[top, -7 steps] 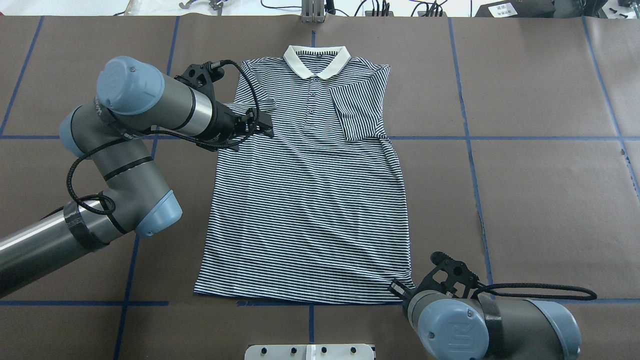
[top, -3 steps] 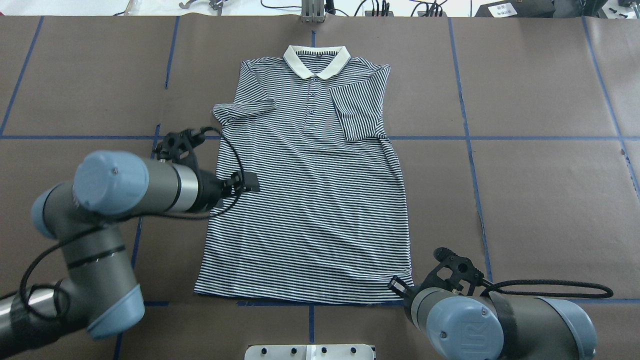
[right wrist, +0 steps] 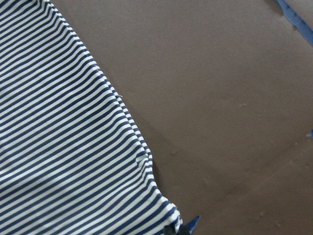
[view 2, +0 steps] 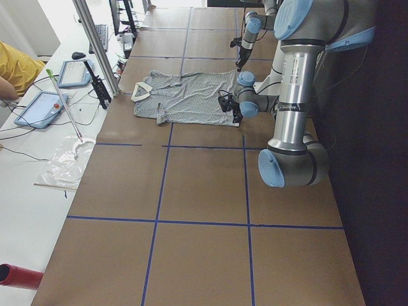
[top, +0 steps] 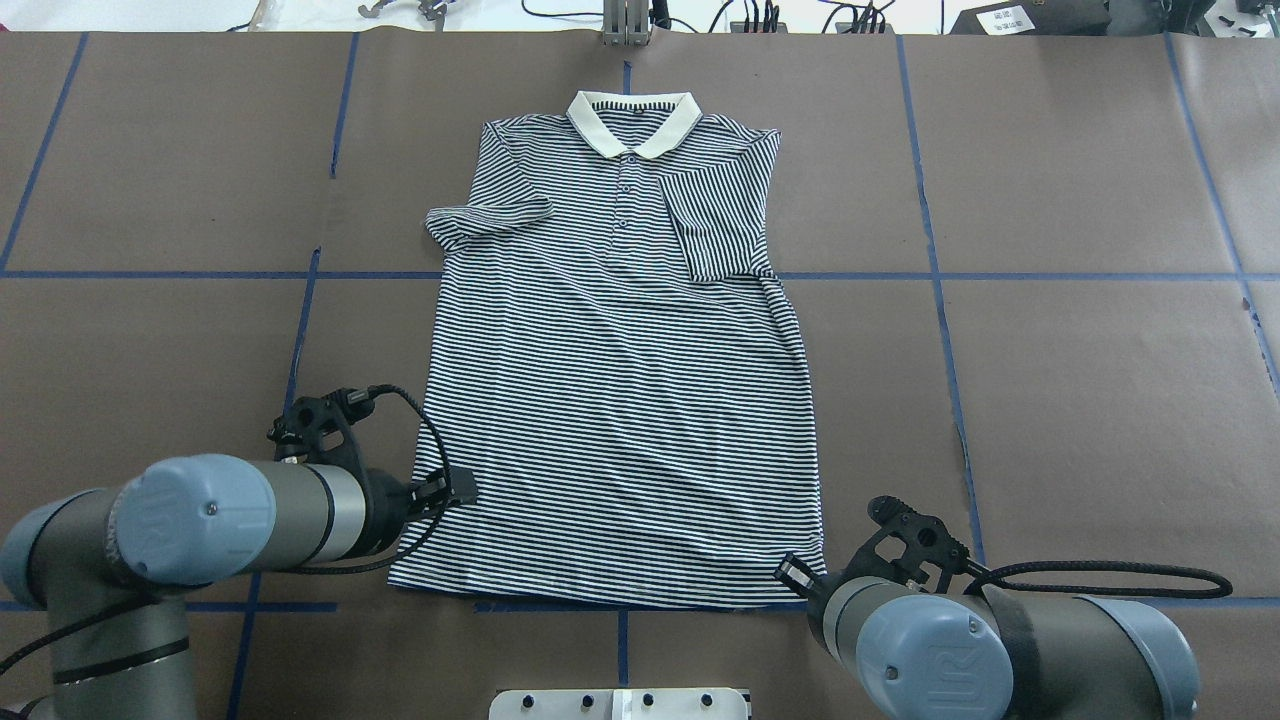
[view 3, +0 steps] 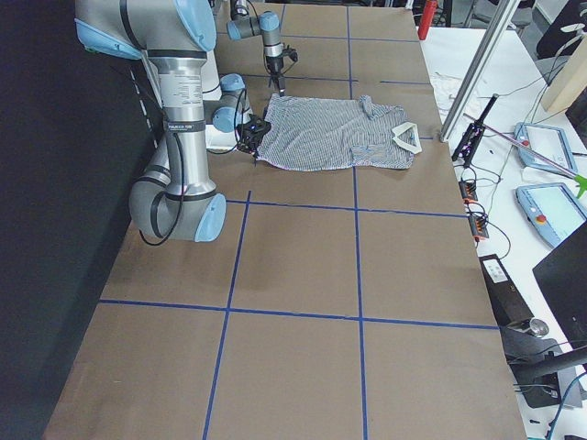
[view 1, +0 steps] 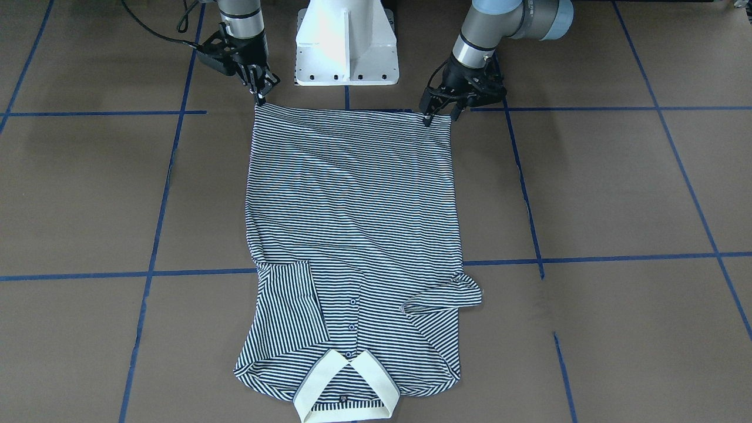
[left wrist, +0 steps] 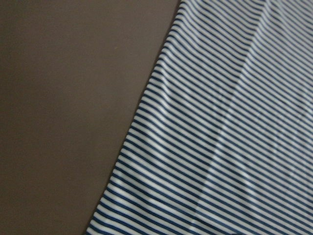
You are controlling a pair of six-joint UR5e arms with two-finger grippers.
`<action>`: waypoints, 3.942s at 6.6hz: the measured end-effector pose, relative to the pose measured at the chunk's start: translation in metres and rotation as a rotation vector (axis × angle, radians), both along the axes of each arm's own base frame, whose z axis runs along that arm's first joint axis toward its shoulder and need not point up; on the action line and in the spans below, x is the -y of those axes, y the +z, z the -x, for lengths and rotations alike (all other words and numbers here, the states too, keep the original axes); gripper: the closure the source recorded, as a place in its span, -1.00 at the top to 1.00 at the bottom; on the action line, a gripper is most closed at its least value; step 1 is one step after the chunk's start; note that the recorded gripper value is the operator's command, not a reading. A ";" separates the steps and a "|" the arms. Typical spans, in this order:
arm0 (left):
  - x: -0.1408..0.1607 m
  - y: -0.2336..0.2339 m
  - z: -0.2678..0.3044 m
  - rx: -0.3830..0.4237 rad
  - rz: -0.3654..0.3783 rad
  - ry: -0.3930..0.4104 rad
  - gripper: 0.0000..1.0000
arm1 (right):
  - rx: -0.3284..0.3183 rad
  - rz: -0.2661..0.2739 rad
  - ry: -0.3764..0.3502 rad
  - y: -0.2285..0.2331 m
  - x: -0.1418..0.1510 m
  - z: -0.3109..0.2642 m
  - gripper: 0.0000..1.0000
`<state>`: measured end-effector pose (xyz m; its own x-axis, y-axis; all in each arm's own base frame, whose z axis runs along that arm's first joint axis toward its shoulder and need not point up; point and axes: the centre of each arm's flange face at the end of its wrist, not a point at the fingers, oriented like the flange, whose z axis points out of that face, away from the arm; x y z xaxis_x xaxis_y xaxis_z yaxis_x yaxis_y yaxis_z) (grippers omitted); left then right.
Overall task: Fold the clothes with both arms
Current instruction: 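Move the left gripper to the hem corner and grasp both hem corners, then lift the hem with both grippers and fold it toward the collar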
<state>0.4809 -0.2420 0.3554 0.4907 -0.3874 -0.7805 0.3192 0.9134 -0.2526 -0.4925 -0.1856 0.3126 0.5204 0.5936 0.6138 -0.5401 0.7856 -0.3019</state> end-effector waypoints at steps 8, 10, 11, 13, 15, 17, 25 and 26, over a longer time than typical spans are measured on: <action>-0.021 -0.011 -0.006 0.056 0.039 0.022 -1.00 | 0.001 -0.004 -0.016 -0.001 -0.010 0.004 -1.00; -0.025 -0.026 0.002 0.043 0.046 0.018 -1.00 | -0.001 -0.004 -0.021 0.000 -0.012 0.005 -1.00; -0.039 -0.035 0.003 0.031 0.079 0.019 -1.00 | 0.002 -0.003 -0.027 0.000 -0.015 0.004 -1.00; -0.092 -0.060 0.006 0.039 0.179 0.025 -1.00 | -0.004 -0.001 -0.079 0.007 -0.041 -0.017 -1.00; -0.118 -0.073 0.011 0.059 0.284 -0.018 -1.00 | 0.030 -0.003 -0.115 -0.005 -0.056 -0.052 -1.00; -0.071 -0.089 0.013 0.023 0.244 -0.107 -1.00 | 0.064 -0.032 -0.046 -0.022 -0.013 -0.063 -1.00; 0.277 -0.078 0.030 0.058 -0.103 -0.453 -1.00 | -0.043 -0.127 0.143 -0.036 0.392 -0.010 -1.00; 0.292 -0.061 0.023 0.058 -0.132 -0.466 -1.00 | -0.048 -0.128 0.149 -0.032 0.412 -0.003 -1.00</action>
<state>0.4580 -0.5344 0.2939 0.3331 -0.4755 -0.8142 0.7121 0.6929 -0.1134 -0.4900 -0.5973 0.2805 0.4632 0.5853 0.6655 -0.6648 0.7261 -0.1759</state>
